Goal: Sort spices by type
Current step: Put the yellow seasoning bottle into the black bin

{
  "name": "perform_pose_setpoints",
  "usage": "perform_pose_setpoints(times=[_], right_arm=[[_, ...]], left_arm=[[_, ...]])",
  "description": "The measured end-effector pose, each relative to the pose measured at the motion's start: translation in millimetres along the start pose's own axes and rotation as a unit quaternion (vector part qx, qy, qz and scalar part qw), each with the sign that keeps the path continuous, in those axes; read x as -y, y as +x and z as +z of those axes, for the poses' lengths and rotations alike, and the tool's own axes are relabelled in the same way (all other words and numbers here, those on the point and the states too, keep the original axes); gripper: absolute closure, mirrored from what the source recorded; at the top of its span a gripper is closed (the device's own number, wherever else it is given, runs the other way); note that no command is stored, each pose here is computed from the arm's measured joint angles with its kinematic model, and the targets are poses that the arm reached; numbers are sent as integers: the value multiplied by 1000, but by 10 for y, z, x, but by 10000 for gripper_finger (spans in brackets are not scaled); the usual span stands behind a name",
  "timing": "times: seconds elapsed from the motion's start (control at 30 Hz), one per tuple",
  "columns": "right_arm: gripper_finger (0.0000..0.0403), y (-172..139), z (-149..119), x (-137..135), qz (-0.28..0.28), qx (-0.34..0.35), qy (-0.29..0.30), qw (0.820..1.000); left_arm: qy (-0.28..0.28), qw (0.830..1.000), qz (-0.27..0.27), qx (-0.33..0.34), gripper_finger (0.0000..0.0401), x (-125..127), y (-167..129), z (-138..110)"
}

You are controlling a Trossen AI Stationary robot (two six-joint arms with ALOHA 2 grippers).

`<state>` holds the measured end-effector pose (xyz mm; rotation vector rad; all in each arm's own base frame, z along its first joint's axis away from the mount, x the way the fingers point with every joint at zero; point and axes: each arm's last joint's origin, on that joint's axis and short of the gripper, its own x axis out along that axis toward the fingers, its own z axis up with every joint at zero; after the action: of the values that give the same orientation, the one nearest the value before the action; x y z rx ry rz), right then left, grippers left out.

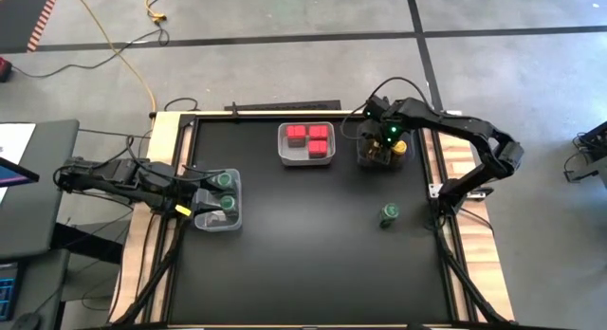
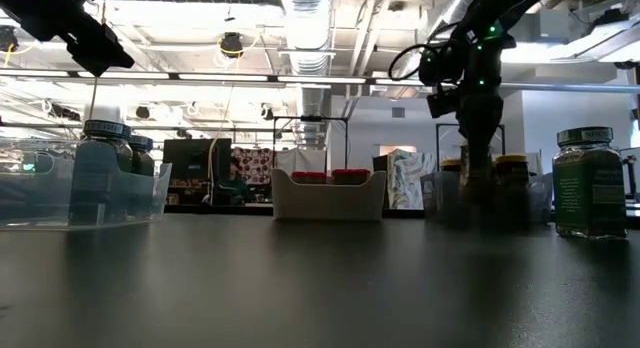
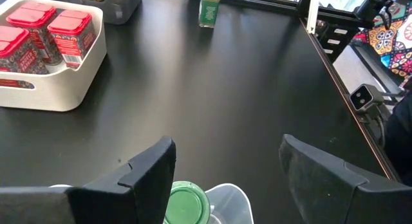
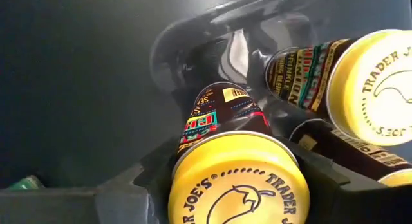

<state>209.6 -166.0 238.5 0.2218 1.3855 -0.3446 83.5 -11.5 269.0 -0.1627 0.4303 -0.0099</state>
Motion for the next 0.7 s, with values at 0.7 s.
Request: perform_pose_setpoints(times=[0.7], right_arm=[[157, 271, 190, 112, 12, -43, 17, 999]], left_arm=[[0, 1000, 0, 0, 135, 0, 0, 1]])
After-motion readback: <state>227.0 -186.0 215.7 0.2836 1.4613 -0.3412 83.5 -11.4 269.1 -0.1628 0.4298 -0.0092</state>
